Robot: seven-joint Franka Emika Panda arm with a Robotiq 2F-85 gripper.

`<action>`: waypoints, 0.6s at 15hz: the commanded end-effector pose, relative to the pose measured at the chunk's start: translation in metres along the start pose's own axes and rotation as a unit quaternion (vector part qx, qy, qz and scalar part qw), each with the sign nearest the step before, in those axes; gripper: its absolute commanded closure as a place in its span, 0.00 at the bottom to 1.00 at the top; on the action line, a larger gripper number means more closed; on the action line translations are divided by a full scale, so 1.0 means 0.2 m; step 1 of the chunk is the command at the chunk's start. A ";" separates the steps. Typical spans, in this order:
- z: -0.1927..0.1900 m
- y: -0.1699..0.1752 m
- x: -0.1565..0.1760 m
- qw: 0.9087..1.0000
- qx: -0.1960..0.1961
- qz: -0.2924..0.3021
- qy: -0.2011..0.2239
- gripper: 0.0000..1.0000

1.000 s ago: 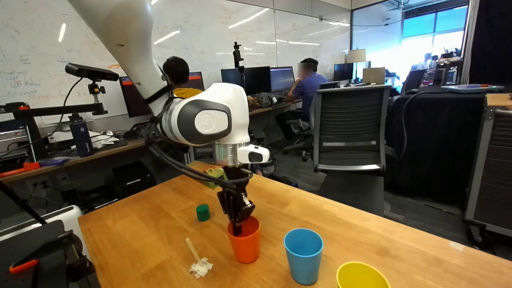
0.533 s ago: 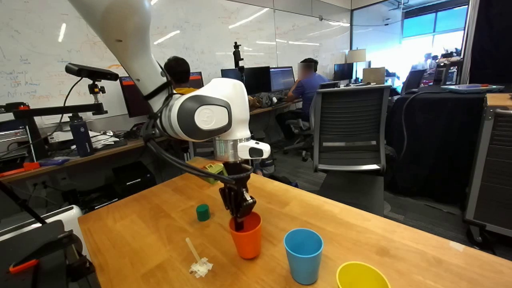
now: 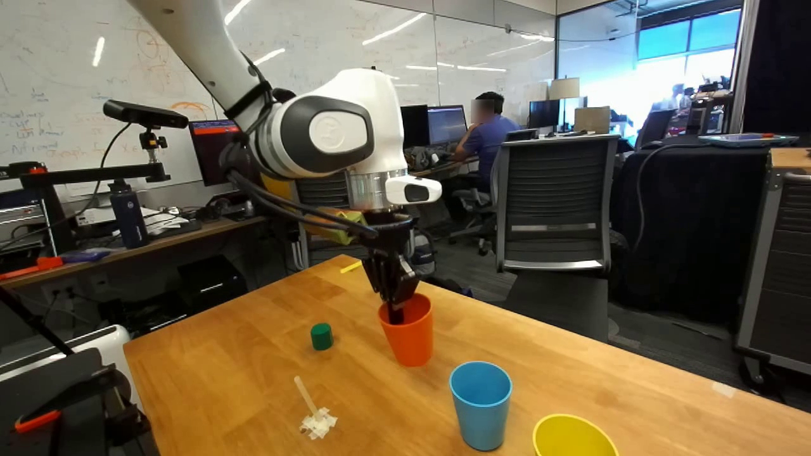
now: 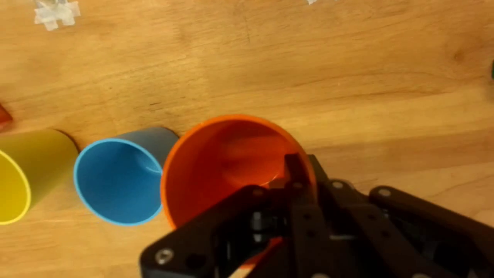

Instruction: Stack the cups together

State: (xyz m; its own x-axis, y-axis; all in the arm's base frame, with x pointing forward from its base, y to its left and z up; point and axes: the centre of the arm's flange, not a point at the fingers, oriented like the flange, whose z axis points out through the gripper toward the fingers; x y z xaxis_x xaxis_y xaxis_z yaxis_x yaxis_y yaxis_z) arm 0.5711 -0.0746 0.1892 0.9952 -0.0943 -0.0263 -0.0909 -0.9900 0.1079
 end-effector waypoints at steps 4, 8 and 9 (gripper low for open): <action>-0.33 0.29 0.15 0.996 0.036 0.082 0.012 0.99; -0.40 0.43 0.26 0.991 0.046 0.125 0.007 0.99; -0.39 0.45 0.29 0.990 0.045 0.133 0.002 0.99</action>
State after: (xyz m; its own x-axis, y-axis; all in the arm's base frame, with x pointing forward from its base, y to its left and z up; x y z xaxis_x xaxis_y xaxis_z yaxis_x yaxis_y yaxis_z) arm 0.5996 -0.1460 0.2676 0.9534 -0.3012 0.0169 -0.3016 -0.9529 0.0329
